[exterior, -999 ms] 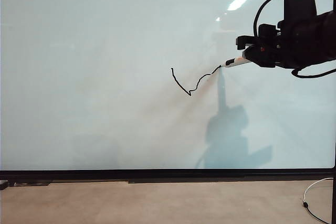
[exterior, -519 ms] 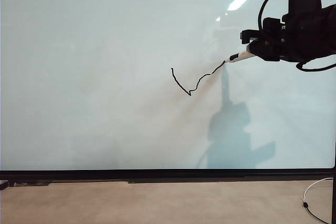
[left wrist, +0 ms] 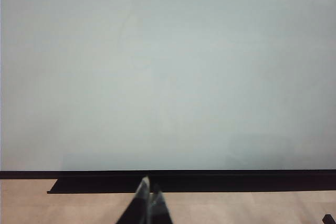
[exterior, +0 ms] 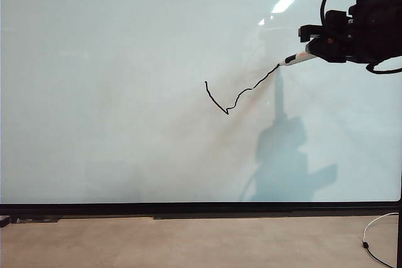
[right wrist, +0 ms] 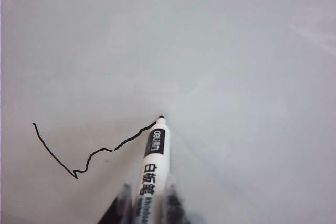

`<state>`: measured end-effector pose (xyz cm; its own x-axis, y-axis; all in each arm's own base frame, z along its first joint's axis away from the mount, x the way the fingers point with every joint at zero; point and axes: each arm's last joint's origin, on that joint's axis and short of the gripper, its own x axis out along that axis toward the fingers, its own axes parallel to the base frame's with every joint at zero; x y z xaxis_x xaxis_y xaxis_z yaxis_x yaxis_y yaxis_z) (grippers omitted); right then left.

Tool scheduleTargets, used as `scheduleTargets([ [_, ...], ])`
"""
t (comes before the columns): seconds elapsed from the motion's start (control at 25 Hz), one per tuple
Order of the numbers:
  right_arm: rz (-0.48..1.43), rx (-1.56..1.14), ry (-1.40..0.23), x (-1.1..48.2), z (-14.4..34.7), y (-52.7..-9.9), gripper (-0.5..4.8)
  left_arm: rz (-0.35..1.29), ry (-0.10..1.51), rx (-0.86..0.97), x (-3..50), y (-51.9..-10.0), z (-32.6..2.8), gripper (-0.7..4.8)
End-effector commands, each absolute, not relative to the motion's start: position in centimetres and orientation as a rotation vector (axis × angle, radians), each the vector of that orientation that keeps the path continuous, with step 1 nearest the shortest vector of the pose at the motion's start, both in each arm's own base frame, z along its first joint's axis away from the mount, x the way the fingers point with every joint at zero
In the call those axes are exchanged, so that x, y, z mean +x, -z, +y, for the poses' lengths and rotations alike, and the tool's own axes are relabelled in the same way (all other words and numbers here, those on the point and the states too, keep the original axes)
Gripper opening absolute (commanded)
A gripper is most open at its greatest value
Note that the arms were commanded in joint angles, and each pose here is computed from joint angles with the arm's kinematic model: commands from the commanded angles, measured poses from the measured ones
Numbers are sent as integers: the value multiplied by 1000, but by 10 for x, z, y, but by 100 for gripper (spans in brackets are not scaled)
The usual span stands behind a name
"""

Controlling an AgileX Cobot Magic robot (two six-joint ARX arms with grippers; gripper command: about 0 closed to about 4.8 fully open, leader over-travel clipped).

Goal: Pick up the pen on the shelf to the right of the whiteboard and draw a check mark.

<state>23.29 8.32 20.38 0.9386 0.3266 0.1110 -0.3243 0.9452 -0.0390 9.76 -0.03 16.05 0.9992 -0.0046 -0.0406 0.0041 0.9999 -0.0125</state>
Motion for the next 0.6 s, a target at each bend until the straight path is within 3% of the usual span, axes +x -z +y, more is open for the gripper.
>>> scheduleTargets([
  [0.04, -147, -24, -315, 232, 82, -209, -9, 25, 5, -8, 97, -163, 0, -5],
  [0.6, -160, -4, -327, 207, 77, -201, -9, 26, 5, -8, 97, -163, 0, -4],
])
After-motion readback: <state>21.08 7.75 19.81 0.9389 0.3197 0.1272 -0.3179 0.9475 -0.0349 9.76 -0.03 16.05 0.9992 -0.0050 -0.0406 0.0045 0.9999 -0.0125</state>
